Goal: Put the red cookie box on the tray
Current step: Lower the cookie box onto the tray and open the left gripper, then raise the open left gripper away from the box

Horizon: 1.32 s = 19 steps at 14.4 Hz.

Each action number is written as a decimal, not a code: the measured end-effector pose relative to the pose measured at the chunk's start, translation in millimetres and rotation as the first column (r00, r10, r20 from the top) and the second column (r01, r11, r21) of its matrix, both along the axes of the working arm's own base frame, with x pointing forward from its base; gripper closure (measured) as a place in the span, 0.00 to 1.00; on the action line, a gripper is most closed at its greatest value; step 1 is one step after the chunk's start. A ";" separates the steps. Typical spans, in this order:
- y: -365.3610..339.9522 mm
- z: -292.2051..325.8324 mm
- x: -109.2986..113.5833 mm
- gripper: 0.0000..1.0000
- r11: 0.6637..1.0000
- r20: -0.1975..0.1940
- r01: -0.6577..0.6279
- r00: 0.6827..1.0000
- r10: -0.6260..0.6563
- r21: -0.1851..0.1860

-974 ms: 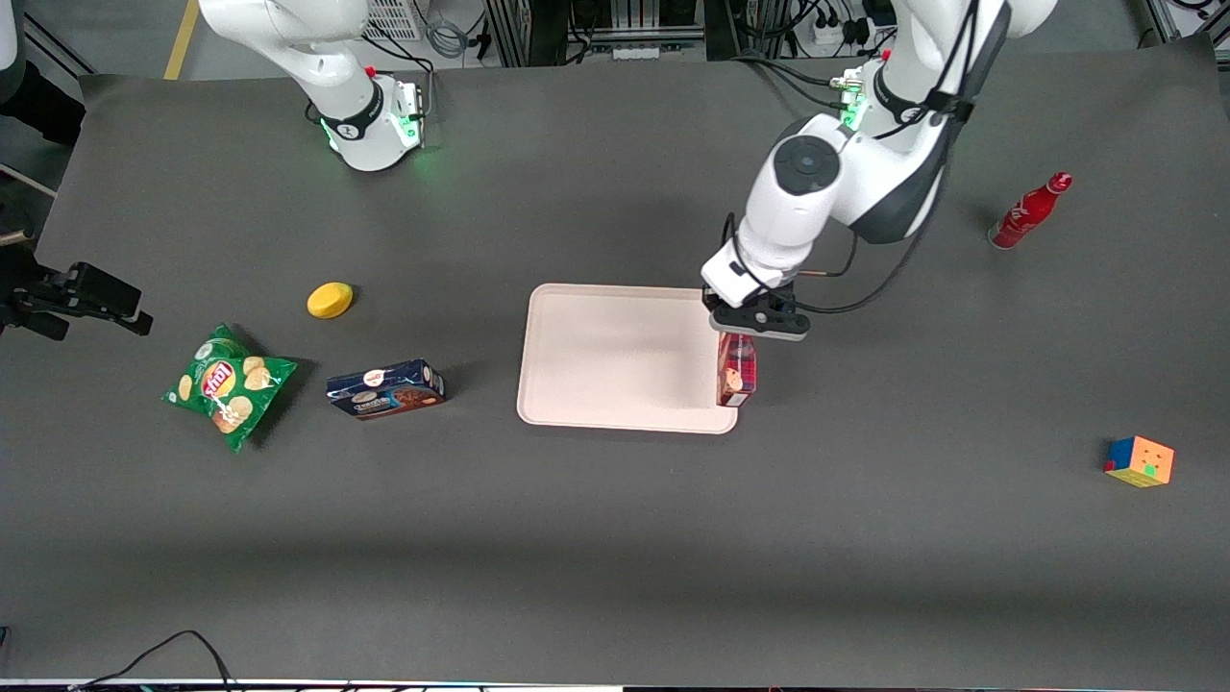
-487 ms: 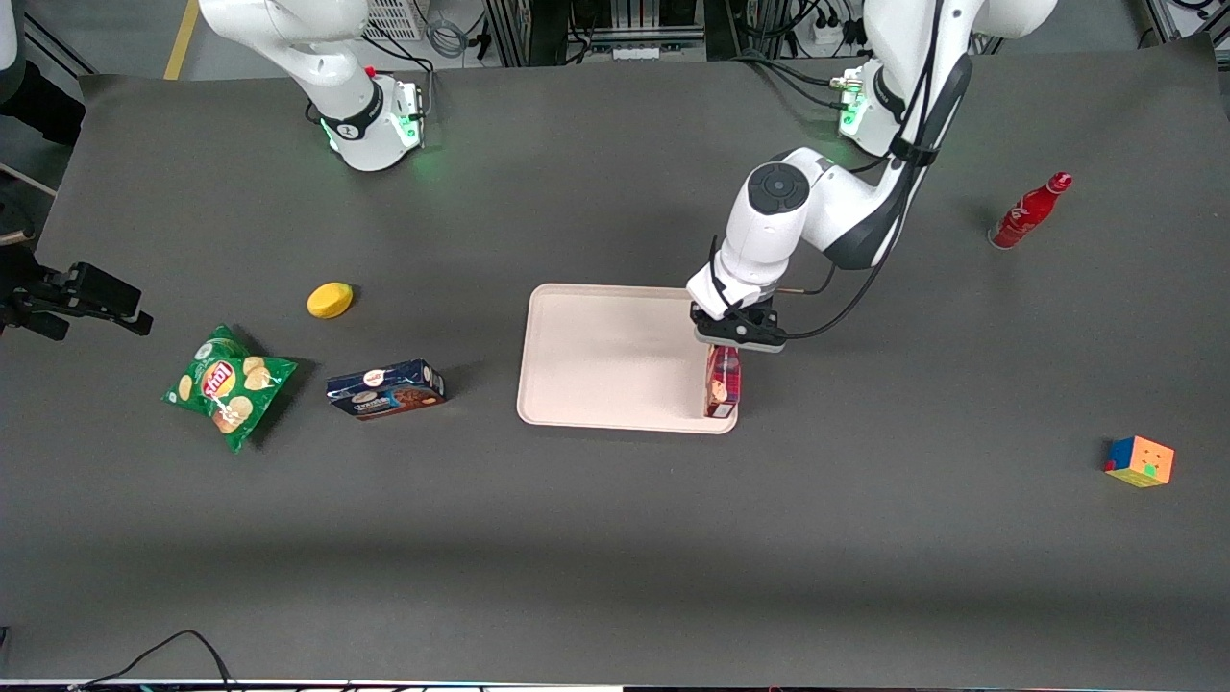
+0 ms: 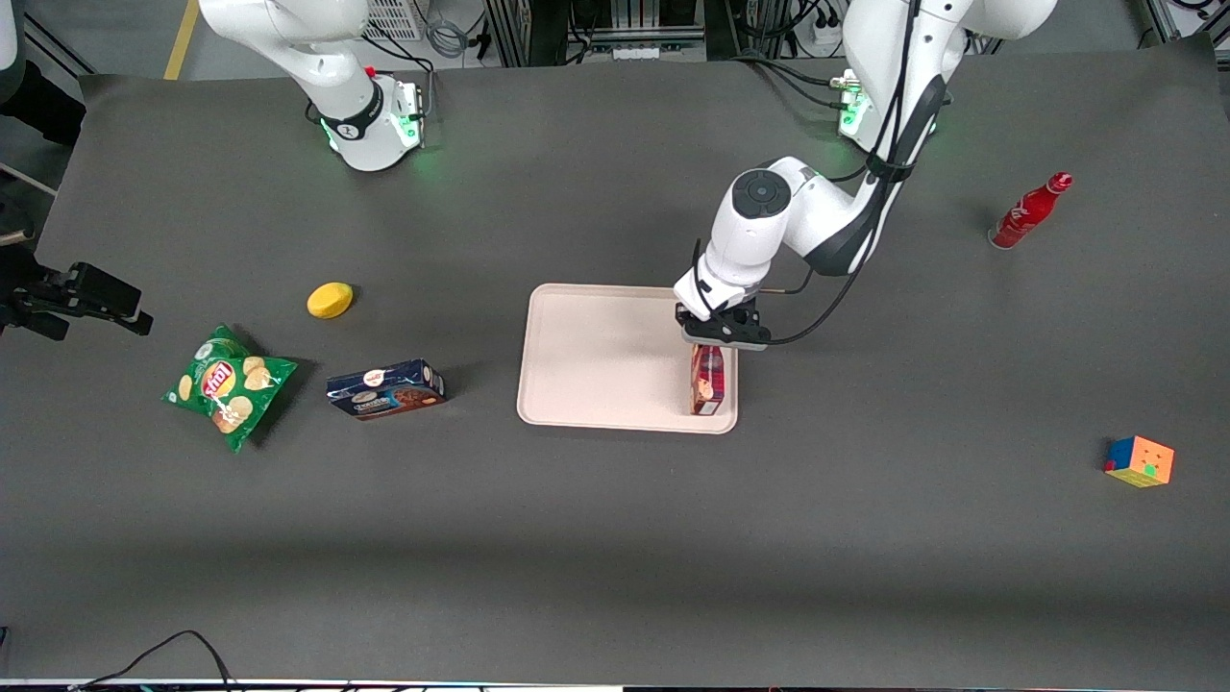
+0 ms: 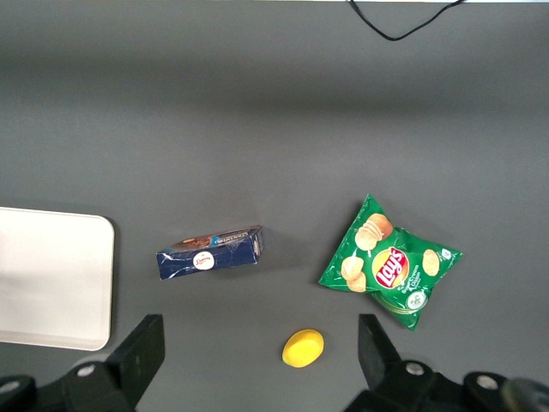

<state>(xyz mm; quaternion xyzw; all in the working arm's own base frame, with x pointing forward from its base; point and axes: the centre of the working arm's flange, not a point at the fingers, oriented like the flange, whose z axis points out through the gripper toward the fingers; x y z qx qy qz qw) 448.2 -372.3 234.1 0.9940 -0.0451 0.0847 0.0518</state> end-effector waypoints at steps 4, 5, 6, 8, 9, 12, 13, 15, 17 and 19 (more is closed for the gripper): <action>3.5 -5.9 2.1 0.78 1.000 0.000 -0.001 1.000 0.001 0.011; 5.7 -8.6 3.3 0.78 1.000 -0.002 -0.004 1.000 0.004 0.016; 7.8 -10.7 4.8 0.78 1.000 -0.003 -0.008 1.000 0.008 0.019; 11.2 -12.6 7.8 0.74 1.000 -0.002 -0.017 1.000 0.017 0.023; 12.5 -13.2 8.7 0.73 1.000 -0.002 -0.020 1.000 0.020 0.024; 10.7 -8.4 13.3 0.44 1.000 0.009 -0.025 1.000 0.025 0.016; 8.7 -4.4 16.4 0.32 1.000 0.016 -0.030 0.999 0.030 0.010; 5.0 8.7 26.0 0.11 0.999 0.014 -0.041 0.999 0.041 0.021; 3.0 40.1 43.0 0.00 0.996 -0.002 -0.062 0.998 0.062 0.063; 11.2 88.5 65.1 0.00 0.991 -0.009 -0.106 0.994 0.107 0.085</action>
